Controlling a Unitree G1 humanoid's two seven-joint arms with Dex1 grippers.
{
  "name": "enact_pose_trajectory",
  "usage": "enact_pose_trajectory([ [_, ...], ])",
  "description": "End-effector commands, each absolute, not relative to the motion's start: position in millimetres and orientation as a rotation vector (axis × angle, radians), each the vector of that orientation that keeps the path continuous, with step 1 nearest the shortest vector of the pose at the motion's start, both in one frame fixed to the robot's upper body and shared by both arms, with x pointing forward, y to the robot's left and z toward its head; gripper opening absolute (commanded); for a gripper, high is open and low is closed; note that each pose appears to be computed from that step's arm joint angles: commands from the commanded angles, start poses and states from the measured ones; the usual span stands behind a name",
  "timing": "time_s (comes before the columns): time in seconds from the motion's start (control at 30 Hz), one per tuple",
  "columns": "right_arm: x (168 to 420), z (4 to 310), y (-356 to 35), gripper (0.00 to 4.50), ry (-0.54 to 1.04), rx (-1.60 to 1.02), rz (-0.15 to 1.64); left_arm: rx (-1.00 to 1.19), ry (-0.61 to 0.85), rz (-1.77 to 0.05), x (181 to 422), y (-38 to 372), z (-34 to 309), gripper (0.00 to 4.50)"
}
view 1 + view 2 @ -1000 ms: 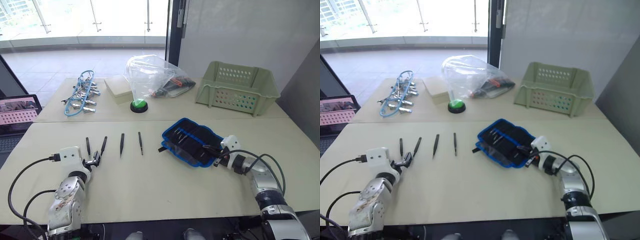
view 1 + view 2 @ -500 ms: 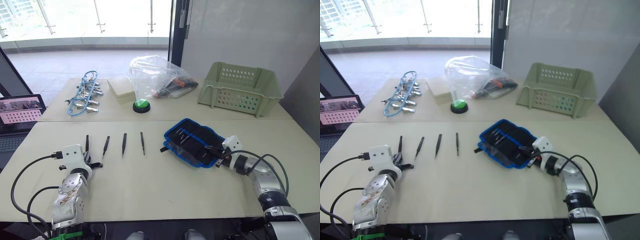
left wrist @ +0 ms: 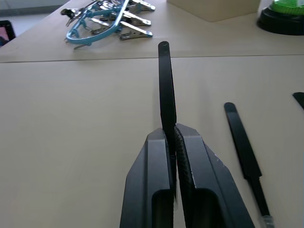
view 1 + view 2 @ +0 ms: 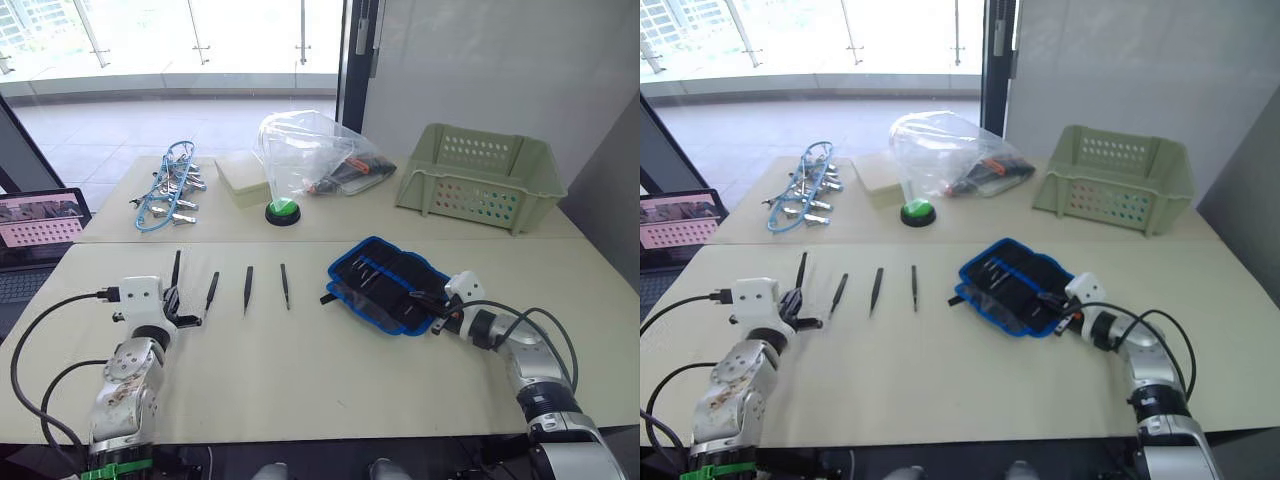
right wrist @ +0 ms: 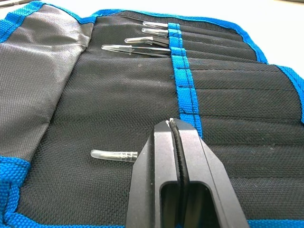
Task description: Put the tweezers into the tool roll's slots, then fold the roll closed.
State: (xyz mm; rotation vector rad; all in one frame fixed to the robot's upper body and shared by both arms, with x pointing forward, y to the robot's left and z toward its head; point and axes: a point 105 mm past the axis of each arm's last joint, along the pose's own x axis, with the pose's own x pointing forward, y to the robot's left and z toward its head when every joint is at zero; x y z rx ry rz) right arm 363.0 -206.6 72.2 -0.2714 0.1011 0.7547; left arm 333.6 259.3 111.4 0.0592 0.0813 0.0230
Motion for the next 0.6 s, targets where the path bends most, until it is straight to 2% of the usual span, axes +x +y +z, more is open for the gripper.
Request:
enact_pose_trajectory([
  [0.03,358.1,57.6,-211.9,0.00,0.158,-0.232,0.736,0.078,0.031,-0.185,340.8,220.6,136.7,0.01],
  [0.17,358.5,58.2,-211.3,0.00,0.156,-0.230,0.733,0.198,0.024,-0.455,344.9,162.9,157.9,0.01],
  [0.3,358.4,58.2,-210.0,0.00,0.156,-0.226,0.734,0.219,0.058,-0.588,350.5,123.2,162.3,0.01],
  [0.43,357.8,57.8,-208.8,0.00,0.154,-0.220,0.730,0.313,0.143,-0.618,360.8,90.4,154.5,0.01],
  [0.53,357.6,57.0,-207.6,0.00,0.156,-0.218,0.729,0.129,0.300,-0.808,353.6,51.3,151.7,0.01],
  [0.6,357.5,56.9,-207.2,0.00,0.156,-0.217,0.728,0.059,0.336,-0.848,356.7,40.3,157.4,0.01],
])
